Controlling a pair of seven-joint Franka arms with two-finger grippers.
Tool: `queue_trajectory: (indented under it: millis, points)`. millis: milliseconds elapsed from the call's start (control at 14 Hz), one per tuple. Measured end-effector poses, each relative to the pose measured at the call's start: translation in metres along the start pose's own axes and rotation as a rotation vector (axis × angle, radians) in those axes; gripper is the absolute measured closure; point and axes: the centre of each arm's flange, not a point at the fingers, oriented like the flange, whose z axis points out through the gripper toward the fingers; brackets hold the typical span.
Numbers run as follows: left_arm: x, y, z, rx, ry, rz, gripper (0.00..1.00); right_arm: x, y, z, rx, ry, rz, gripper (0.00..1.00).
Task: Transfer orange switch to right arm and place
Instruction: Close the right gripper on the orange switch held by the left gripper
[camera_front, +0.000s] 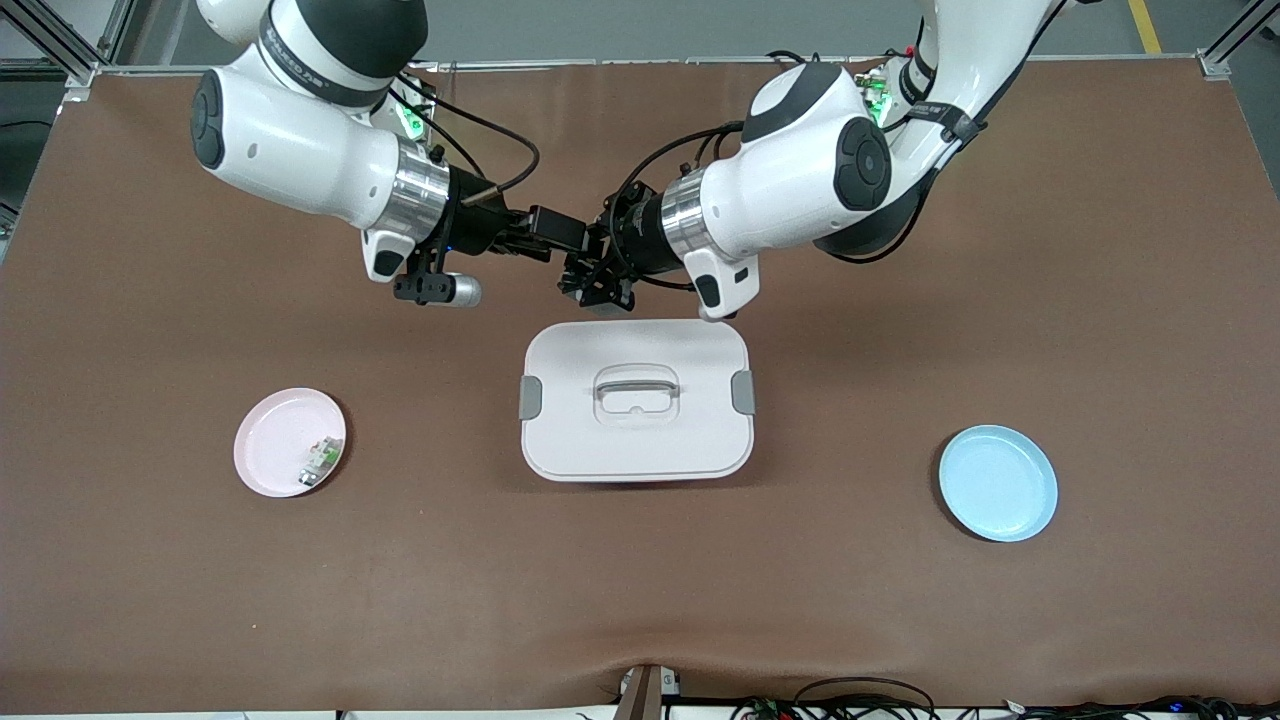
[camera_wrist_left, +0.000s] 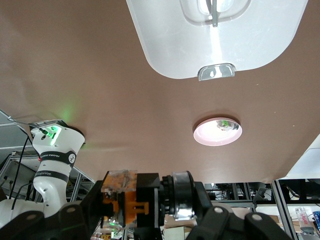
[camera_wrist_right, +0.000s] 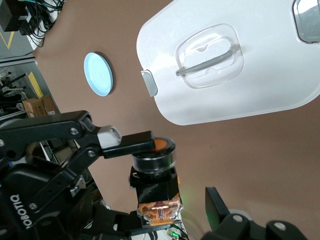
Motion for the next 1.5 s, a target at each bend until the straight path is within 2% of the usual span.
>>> queue_trajectory:
  millis: [571,643,857,1000,1500]
  points:
    - [-0.0017,-0.0013,0.0031,0.005,-0.001,0.001,0.26,-0.0032,0.0052,0.0098,-0.018,-0.021,0.004,0.0]
    - [-0.0016,-0.0012,0.0031,0.005,-0.001,0.001,0.26,-0.0039,0.0054,0.0105,-0.021,-0.027,0.004,0.07]
    - [-0.0015,-0.0011,0.0033,0.005,-0.001,0.0,0.26,-0.0043,0.0058,0.0108,-0.023,-0.031,0.004,0.42]
    - [-0.0011,-0.0006,0.003,0.005,-0.001,0.0,0.26,-0.0037,0.0066,0.0105,-0.026,-0.03,0.003,0.59]
    - [-0.0011,-0.0006,0.0032,0.005,-0.002,0.0,0.26,-0.0036,0.0068,0.0105,-0.026,-0.031,0.003,0.59]
